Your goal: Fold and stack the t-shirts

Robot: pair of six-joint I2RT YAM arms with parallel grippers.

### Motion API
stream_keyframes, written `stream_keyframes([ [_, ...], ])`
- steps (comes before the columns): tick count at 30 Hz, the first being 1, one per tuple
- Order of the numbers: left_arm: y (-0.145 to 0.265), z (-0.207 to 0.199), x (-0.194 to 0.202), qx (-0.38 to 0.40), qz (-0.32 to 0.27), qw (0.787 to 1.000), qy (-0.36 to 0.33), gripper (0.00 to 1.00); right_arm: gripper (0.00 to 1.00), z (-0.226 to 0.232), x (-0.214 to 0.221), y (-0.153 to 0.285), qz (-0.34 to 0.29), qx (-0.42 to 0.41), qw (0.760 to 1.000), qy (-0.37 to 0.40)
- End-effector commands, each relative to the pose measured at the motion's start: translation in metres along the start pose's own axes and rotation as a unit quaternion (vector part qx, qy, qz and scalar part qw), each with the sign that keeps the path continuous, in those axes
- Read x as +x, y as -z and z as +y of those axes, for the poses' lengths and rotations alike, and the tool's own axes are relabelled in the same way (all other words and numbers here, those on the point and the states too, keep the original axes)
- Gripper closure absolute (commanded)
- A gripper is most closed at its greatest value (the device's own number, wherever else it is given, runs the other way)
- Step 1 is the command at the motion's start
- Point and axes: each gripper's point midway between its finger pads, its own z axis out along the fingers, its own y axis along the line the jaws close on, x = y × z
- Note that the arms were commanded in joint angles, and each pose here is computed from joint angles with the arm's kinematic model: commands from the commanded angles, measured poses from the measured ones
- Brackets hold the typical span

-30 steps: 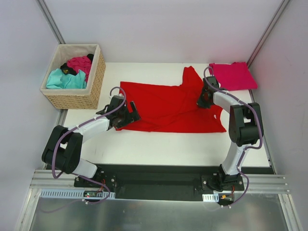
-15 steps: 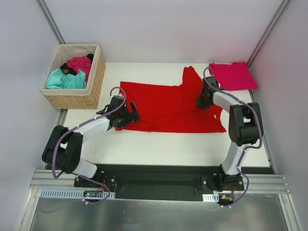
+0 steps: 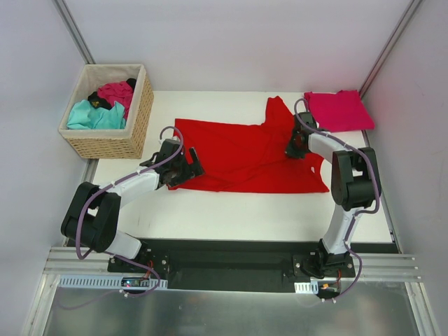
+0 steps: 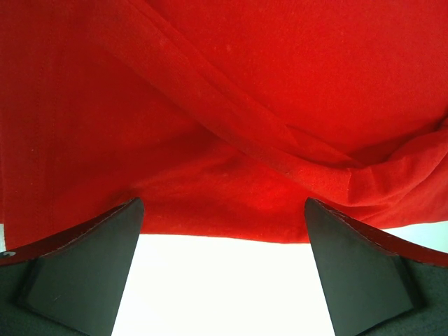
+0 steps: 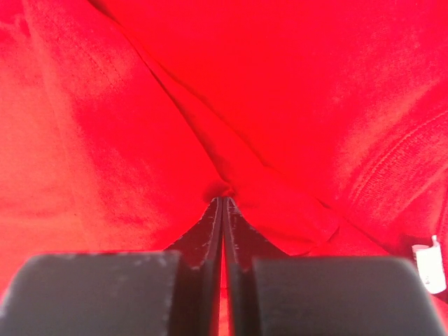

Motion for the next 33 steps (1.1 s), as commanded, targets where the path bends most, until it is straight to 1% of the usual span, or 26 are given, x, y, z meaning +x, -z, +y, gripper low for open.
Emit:
stream_keyframes([
  [1, 0.002, -0.007, -0.015, 0.006, -0.023, 1.0, -0.011, 0.01, 0.99, 0.008, -0.008, 0.002, -0.009, -0.001, 1.0, 0.006],
  [6, 0.002, -0.006, -0.015, 0.005, -0.023, 1.0, -0.01, 0.01, 0.99, 0.011, -0.011, 0.005, -0.017, -0.004, 1.0, 0.008],
  [10, 0.002, -0.006, -0.014, 0.006, -0.022, 1.0, -0.009, 0.01, 0.99, 0.026, -0.021, 0.023, -0.04, -0.022, 0.999, 0.021],
  [11, 0.002, -0.005, -0.014, 0.005, -0.021, 1.0, -0.01, 0.01, 0.99, 0.034, -0.03, 0.034, -0.055, -0.032, 0.998, 0.026],
  [13, 0.001, -0.005, -0.014, 0.005, -0.021, 1.0, -0.009, 0.01, 0.99, 0.047, -0.036, 0.047, -0.066, -0.037, 0.996, 0.044],
  [14, 0.002, -0.006, -0.015, 0.005, -0.022, 1.0, -0.009, 0.01, 0.99, 0.058, -0.048, 0.057, -0.08, -0.048, 0.995, 0.045],
  [18, 0.002, -0.005, -0.014, 0.004, -0.023, 1.0, -0.009, 0.01, 0.99, 0.085, -0.06, 0.078, -0.099, -0.071, 0.991, 0.06],
  [22, 0.003, -0.005, -0.015, 0.005, -0.024, 1.0, -0.01, 0.01, 0.99, 0.11, -0.069, 0.089, -0.11, -0.091, 0.987, 0.073],
  [27, 0.003, -0.003, -0.014, 0.003, -0.025, 1.0, -0.013, 0.01, 0.99, 0.142, -0.068, 0.082, -0.105, -0.119, 0.983, 0.088],
  [29, 0.002, -0.002, -0.013, 0.0, -0.025, 1.0, -0.014, 0.01, 0.99, 0.154, -0.064, 0.07, -0.1, -0.127, 0.982, 0.096],
  [30, 0.003, -0.002, -0.014, 0.001, -0.025, 1.0, -0.013, 0.01, 0.99, 0.165, -0.061, 0.068, -0.097, -0.145, 0.98, 0.101],
  [32, 0.002, -0.001, -0.013, 0.0, -0.024, 1.0, -0.015, 0.01, 0.99, 0.177, -0.052, 0.051, -0.079, -0.163, 0.978, 0.105],
  [33, 0.002, -0.001, -0.013, 0.0, -0.024, 1.0, -0.014, 0.01, 0.9, 0.188, -0.045, 0.048, -0.064, -0.188, 0.974, 0.109],
])
